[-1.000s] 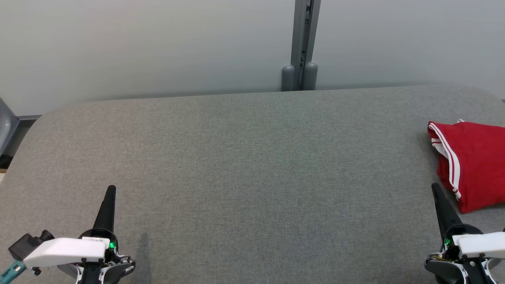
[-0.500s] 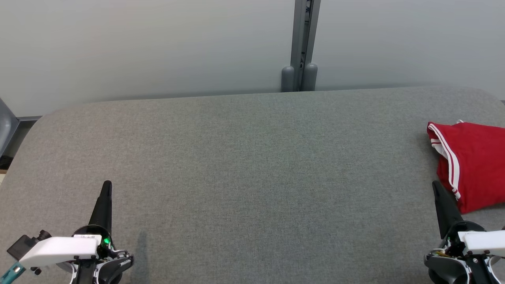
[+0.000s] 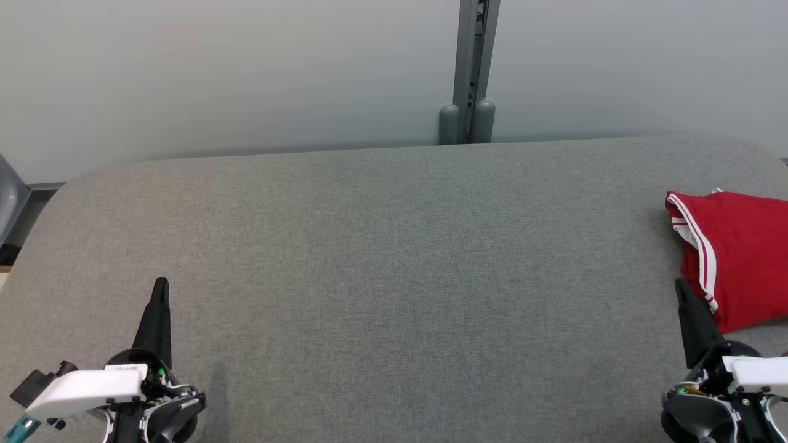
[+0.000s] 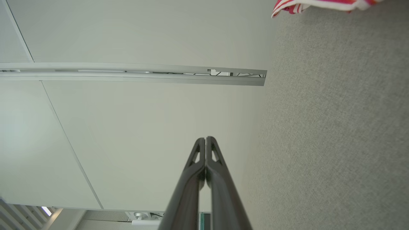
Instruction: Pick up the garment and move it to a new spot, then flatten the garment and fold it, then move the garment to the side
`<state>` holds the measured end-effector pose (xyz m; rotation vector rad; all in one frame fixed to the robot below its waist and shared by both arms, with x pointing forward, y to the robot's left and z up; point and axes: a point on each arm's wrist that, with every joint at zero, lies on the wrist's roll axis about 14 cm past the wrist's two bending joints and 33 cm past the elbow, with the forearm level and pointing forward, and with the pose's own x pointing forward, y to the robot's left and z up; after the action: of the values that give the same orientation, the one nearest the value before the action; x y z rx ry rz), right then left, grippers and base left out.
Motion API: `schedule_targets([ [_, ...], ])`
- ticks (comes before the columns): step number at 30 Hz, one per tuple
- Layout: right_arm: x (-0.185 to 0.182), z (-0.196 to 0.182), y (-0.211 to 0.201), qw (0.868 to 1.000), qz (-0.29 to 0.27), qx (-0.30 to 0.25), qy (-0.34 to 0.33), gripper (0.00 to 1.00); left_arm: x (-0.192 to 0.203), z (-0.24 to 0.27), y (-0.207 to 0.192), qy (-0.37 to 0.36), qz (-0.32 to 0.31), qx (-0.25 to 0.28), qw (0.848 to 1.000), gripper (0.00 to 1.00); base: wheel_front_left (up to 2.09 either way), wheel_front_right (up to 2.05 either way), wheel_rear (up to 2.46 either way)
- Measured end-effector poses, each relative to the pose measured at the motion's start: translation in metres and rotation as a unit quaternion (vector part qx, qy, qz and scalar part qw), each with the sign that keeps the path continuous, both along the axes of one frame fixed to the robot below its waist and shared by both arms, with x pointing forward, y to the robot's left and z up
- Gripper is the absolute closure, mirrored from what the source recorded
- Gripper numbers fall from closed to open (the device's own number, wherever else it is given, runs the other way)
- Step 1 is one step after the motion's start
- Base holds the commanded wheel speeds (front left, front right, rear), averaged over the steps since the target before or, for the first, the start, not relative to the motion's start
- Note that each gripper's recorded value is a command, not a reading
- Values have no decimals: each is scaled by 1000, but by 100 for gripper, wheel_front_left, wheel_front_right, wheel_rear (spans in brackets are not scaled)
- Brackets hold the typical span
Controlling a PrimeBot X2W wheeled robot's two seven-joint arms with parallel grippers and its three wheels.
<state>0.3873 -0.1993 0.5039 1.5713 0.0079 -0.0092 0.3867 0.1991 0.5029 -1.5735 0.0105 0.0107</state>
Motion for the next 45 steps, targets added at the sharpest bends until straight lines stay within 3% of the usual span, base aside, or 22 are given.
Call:
schedule_targets([
  [45,1,1,0,1000,0,2,-1,100,0,1,0,-1,0,-3,1000,100,0,0,0],
])
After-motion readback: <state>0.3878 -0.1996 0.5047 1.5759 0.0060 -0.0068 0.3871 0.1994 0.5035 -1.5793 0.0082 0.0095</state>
